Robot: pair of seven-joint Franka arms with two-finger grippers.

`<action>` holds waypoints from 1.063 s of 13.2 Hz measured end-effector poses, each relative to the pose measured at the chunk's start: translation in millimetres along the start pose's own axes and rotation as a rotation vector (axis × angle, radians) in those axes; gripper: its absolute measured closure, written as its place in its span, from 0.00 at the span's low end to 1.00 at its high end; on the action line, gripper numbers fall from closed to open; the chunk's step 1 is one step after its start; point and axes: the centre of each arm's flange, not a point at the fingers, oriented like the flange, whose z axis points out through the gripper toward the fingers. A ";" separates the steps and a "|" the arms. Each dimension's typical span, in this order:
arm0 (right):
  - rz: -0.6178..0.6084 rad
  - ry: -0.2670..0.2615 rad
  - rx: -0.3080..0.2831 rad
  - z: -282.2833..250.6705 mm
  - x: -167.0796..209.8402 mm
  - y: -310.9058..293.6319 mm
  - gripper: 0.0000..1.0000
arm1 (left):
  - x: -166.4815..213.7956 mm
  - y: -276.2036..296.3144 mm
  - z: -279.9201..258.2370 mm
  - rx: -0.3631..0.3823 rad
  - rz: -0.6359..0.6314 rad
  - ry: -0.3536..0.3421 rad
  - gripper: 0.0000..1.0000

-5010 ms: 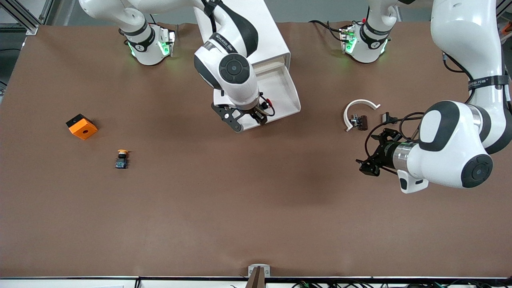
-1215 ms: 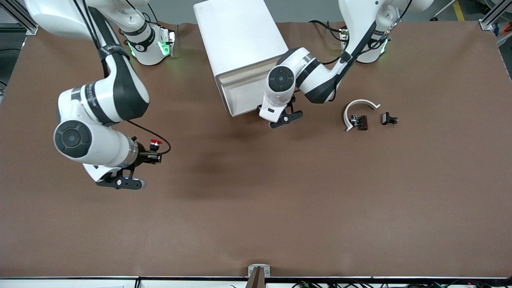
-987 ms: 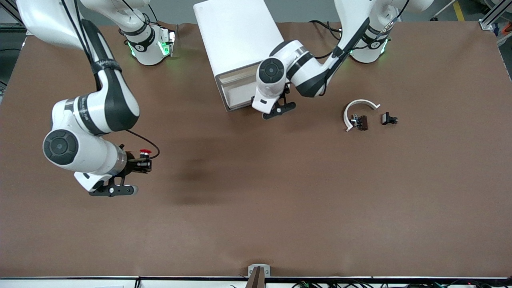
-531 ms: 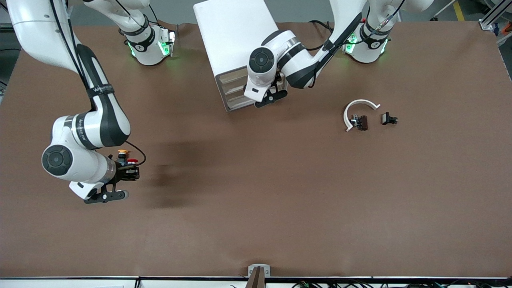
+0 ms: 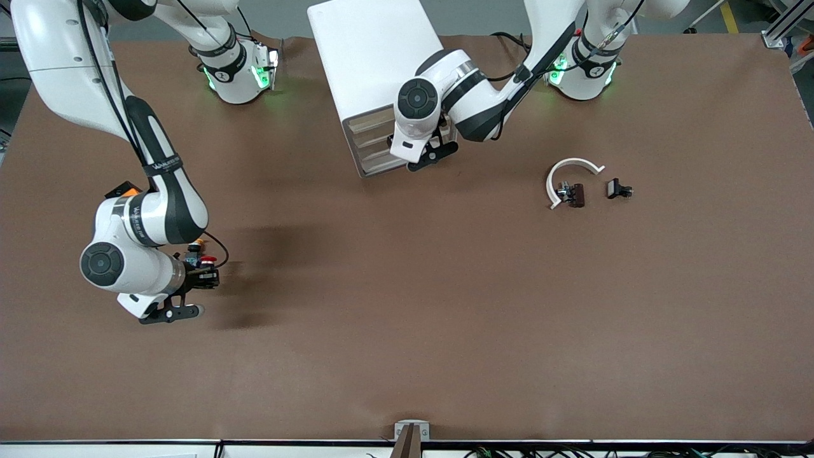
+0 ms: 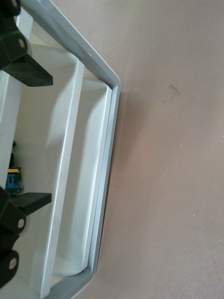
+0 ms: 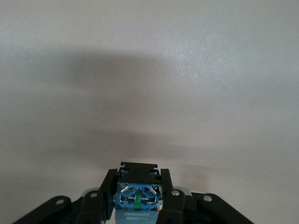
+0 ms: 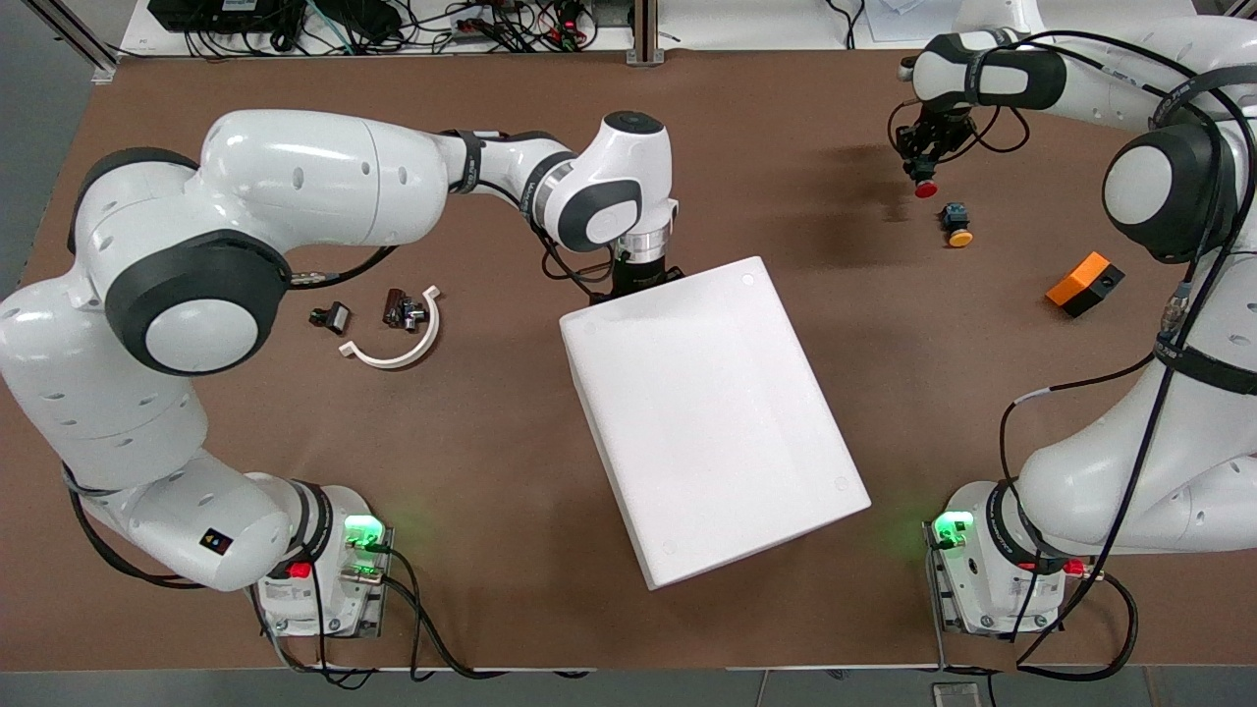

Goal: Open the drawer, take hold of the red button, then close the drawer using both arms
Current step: 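Lower the button with the right gripper while the left gripper retracts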

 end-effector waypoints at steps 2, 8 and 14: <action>-0.004 -0.016 0.003 14.7 -7.5 -4.2 0.59 | 21.7 1.3 -13.5 -0.028 -0.039 0.002 0.00; 0.050 -0.026 0.008 42.9 -23.3 -22.4 0.59 | 150.3 -27.4 -79.0 -0.112 -0.165 0.124 0.00; 0.060 -0.028 0.005 41.4 -28.3 -27.6 0.59 | 280.8 -112.8 -187.5 -0.227 -0.176 0.194 0.00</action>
